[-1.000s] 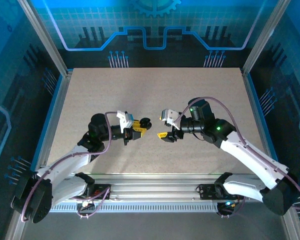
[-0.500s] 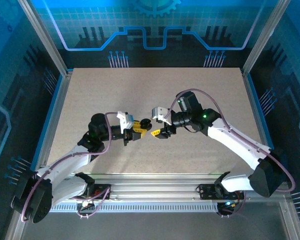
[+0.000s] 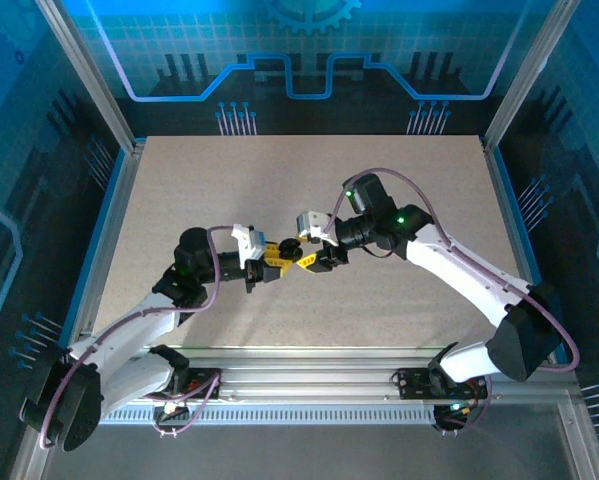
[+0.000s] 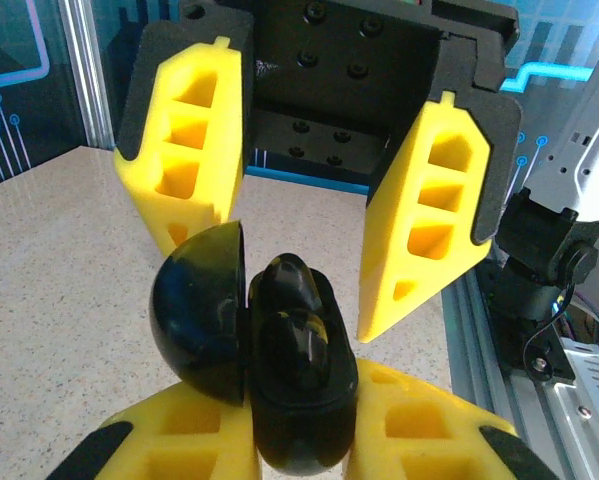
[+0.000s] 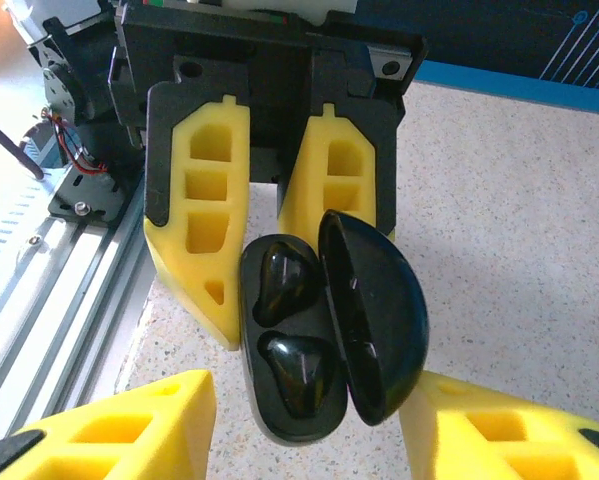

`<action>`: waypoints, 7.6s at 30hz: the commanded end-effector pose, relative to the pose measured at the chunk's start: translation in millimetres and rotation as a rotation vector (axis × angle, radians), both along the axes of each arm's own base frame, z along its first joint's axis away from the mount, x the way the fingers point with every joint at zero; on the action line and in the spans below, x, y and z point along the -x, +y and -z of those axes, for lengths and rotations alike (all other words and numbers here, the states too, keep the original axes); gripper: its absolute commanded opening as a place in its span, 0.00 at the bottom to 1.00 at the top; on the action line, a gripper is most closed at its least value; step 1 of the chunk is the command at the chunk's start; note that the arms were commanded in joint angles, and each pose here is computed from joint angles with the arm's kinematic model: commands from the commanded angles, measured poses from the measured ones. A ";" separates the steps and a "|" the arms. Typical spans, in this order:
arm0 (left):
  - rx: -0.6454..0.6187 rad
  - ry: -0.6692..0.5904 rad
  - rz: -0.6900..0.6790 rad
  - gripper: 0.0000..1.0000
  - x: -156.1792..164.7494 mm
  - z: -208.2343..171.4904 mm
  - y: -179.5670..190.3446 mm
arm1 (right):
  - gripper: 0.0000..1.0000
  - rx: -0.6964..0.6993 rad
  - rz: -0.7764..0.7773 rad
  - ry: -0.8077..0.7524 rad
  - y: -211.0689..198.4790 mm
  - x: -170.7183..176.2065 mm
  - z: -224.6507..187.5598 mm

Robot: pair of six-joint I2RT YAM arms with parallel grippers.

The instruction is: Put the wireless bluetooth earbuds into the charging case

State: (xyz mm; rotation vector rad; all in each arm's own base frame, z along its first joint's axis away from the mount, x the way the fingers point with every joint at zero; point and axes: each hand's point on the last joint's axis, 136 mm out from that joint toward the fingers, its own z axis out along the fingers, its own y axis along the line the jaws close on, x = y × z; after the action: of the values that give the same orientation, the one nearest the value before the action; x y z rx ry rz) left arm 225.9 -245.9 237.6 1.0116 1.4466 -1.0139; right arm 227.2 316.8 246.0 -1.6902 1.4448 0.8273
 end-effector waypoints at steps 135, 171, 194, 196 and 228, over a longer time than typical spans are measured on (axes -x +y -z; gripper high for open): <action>-0.208 0.315 -0.884 0.98 -101.4 57.6 102.3 | 0.46 0.525 0.940 0.494 -175.7 -157.8 141.9; -0.126 0.198 -1.440 0.99 -167.8 139.7 265.5 | 1.00 -0.245 1.479 -0.042 -289.1 -155.0 124.3; -0.131 0.200 -1.432 0.99 -168.2 140.2 263.8 | 1.00 -0.186 1.457 0.002 -281.1 -168.9 152.5; -0.130 0.200 -1.431 0.99 -168.4 140.1 263.6 | 1.00 -0.187 1.457 0.002 -281.1 -169.0 152.4; -0.131 0.200 -1.426 0.99 -168.6 139.8 262.8 | 1.00 -0.186 1.458 0.001 -281.2 -169.2 152.2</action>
State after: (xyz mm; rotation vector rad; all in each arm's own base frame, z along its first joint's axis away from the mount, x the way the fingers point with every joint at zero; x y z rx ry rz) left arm 386.6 17.6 85.5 -0.2175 1.9100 0.0601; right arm 390.0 36.2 84.6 -0.2044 1.9993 0.0803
